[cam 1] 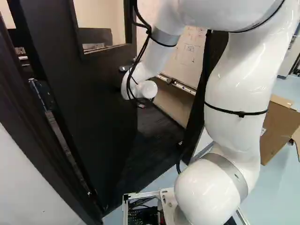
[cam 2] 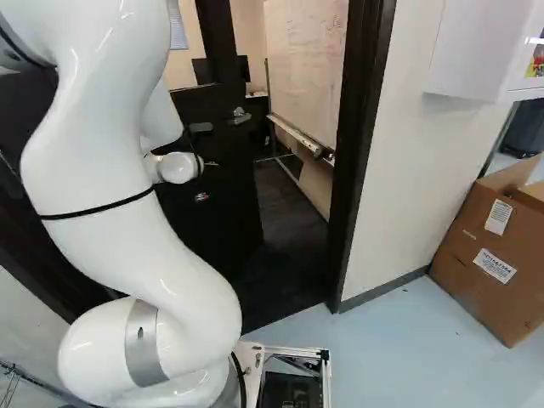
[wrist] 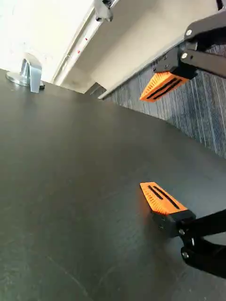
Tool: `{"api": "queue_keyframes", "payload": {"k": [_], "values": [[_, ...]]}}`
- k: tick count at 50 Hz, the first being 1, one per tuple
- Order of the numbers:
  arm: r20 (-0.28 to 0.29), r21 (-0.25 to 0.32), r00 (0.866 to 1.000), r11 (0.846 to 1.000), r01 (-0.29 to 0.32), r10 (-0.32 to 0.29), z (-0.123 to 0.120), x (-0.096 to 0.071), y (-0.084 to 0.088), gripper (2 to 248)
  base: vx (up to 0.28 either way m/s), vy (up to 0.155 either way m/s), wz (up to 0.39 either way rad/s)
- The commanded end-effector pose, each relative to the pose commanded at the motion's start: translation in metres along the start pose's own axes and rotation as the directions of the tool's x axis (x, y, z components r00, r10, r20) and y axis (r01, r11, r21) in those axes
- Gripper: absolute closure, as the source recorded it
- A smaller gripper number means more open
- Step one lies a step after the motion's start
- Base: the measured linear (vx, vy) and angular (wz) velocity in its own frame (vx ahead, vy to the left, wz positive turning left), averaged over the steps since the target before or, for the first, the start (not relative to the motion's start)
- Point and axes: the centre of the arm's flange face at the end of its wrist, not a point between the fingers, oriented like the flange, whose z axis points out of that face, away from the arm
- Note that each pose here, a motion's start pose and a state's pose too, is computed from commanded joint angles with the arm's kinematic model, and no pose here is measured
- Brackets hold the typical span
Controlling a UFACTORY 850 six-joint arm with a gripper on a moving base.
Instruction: Open the door and move inside
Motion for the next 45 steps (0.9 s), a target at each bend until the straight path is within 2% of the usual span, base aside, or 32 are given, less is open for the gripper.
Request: {"api": "queue_keyframes", "payload": {"k": [23,45], "values": [[-0.012,0.078,0.999,0.996,0.051,-0.05,0.023,0.006,-0.033,3,0.0,0.0,0.0],[-0.03,0.159,0.994,0.981,0.11,-0.107,0.043,0.011,-0.068,3,0.0,0.0,0.0]]}}
